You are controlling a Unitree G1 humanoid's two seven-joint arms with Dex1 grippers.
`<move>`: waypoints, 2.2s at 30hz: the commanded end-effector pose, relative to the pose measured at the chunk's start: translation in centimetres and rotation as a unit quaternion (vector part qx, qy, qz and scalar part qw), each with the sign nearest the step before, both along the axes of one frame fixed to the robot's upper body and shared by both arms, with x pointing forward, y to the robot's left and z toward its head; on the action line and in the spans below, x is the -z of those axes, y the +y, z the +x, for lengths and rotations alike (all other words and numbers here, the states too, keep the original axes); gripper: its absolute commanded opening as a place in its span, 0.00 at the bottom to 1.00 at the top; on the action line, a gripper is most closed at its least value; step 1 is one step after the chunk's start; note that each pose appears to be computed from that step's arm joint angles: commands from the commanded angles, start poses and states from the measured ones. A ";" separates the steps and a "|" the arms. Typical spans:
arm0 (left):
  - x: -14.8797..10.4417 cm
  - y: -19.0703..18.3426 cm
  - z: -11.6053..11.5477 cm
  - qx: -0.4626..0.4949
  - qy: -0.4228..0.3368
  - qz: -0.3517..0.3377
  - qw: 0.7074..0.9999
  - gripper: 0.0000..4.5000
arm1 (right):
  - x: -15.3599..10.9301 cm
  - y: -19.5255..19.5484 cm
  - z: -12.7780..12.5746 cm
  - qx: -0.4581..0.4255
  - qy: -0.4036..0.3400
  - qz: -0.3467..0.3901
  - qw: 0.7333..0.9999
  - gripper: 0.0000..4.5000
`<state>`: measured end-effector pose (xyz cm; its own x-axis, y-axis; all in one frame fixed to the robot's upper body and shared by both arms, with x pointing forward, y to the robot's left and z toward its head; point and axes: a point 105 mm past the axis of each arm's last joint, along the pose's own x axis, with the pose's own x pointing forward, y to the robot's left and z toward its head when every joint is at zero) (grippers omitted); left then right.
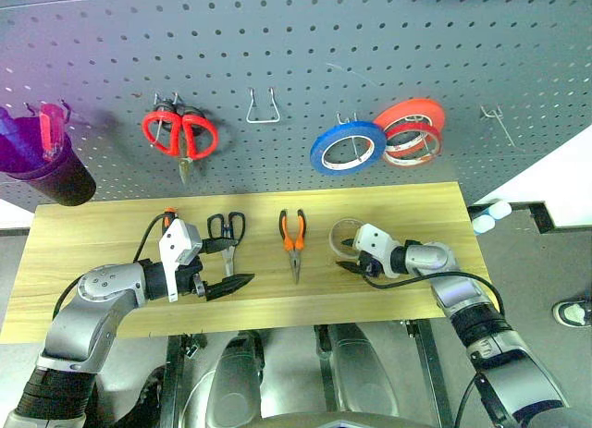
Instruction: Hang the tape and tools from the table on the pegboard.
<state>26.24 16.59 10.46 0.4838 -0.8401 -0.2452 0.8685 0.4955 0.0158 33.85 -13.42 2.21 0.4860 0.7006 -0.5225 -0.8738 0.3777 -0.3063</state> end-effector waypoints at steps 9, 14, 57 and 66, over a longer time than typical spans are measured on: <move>-1.2 0.4 0.2 -0.009 -0.022 -0.005 1.000 1.00 | 0.1 -0.5 0.2 -0.022 -0.024 -0.049 0.998 0.01; -1.1 0.5 0.2 -0.009 -0.021 -0.004 1.000 1.00 | 0.0 -0.2 0.3 -0.027 -0.022 -0.044 0.998 0.01; -6.8 0.6 -2.0 0.065 -0.075 -0.073 0.992 1.00 | -7.4 -5.1 -4.9 0.091 -0.067 0.298 0.948 0.01; -7.1 0.2 -1.3 0.073 -0.084 -0.079 0.991 1.00 | -8.5 -7.5 -5.5 0.150 -0.101 0.318 0.931 0.01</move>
<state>25.08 17.07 17.08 0.3920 -0.9187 -0.0476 0.9186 0.3880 0.0746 28.41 -20.19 9.22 0.7303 0.6829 0.0179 -0.6813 0.7299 -0.0552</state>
